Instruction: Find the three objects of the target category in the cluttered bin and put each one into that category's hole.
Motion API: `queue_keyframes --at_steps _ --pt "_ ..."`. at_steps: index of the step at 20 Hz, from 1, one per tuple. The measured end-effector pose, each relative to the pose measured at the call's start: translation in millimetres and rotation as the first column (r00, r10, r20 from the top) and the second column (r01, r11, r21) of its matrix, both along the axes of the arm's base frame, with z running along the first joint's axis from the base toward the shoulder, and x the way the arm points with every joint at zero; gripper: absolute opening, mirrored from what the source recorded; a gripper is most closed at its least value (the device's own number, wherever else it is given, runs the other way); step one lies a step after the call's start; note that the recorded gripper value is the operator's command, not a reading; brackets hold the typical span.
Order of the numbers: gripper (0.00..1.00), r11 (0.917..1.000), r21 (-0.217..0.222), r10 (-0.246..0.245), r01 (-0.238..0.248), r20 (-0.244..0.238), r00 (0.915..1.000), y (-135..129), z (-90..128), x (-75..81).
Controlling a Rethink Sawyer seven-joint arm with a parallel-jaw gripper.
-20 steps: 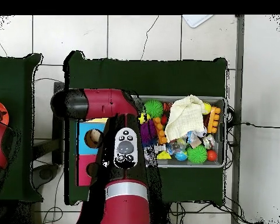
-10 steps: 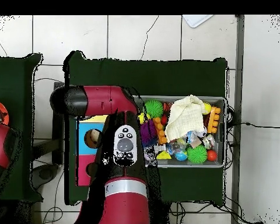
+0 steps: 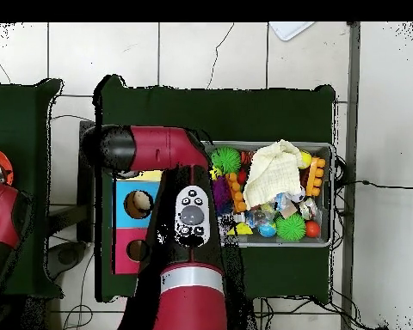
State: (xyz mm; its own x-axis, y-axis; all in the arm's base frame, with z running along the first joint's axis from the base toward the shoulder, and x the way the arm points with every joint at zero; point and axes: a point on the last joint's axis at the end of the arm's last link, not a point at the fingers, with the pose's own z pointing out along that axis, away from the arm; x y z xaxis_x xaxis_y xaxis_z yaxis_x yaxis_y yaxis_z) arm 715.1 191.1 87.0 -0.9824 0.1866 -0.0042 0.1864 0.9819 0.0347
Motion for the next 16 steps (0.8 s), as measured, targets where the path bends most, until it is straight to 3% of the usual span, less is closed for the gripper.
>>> queue_keyframes --at_steps 4,9,16 --pt "0.00 0.9999 0.001 -0.011 0.011 -0.032 0.9994 -8 14 -7.8" --pt "0.00 0.9997 0.001 -0.024 0.024 -0.029 0.9993 -17 30 -12.7" --pt "0.00 0.9991 0.007 -0.041 0.042 -0.031 0.9986 -29 29 -15.2"
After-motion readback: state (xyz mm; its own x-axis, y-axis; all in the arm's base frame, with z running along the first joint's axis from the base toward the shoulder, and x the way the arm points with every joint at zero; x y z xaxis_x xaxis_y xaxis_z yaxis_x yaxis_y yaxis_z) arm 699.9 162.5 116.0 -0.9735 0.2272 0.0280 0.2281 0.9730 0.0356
